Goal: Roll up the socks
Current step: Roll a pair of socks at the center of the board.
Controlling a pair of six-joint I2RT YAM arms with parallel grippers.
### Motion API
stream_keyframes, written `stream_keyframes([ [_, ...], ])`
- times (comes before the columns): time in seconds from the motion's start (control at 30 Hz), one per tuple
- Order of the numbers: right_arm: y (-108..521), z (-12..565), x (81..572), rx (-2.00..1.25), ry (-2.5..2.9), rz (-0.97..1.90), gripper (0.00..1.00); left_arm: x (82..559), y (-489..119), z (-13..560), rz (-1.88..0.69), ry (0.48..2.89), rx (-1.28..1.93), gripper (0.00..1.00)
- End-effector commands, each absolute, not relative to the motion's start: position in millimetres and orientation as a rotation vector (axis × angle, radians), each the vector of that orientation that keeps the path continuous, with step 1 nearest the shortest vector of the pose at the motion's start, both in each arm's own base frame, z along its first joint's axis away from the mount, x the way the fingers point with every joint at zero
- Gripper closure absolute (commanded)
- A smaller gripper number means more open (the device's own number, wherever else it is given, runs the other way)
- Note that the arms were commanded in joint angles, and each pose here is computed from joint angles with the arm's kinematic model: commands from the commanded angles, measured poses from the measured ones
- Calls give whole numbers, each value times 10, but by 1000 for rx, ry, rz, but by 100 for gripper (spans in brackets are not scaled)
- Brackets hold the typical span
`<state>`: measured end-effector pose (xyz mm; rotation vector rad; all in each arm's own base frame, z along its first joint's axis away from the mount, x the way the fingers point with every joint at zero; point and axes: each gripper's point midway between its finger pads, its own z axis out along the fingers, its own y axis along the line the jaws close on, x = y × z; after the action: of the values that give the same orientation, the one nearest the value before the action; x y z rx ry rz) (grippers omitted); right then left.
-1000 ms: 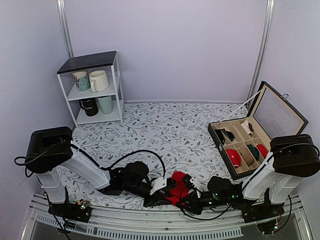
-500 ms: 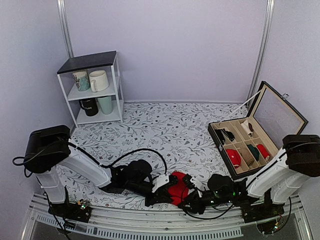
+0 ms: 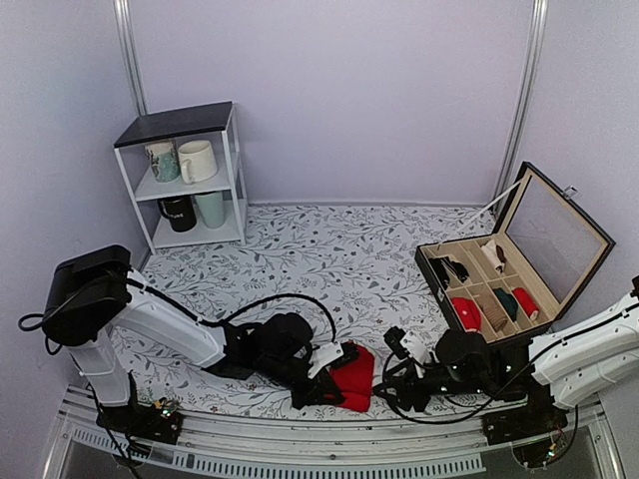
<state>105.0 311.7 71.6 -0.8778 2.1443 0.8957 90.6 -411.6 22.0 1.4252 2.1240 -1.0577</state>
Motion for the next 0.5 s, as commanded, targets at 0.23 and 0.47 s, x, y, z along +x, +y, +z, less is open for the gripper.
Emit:
stream_keyframes([
  [0.23,3279,883,814,-1115,1795,874,52,790,-3655,-356,-827,2492,1501,100],
  [0.47,3502,569,716,-1275,1793,736,50,771,-3622,-418,-825,2513,1505,100],
])
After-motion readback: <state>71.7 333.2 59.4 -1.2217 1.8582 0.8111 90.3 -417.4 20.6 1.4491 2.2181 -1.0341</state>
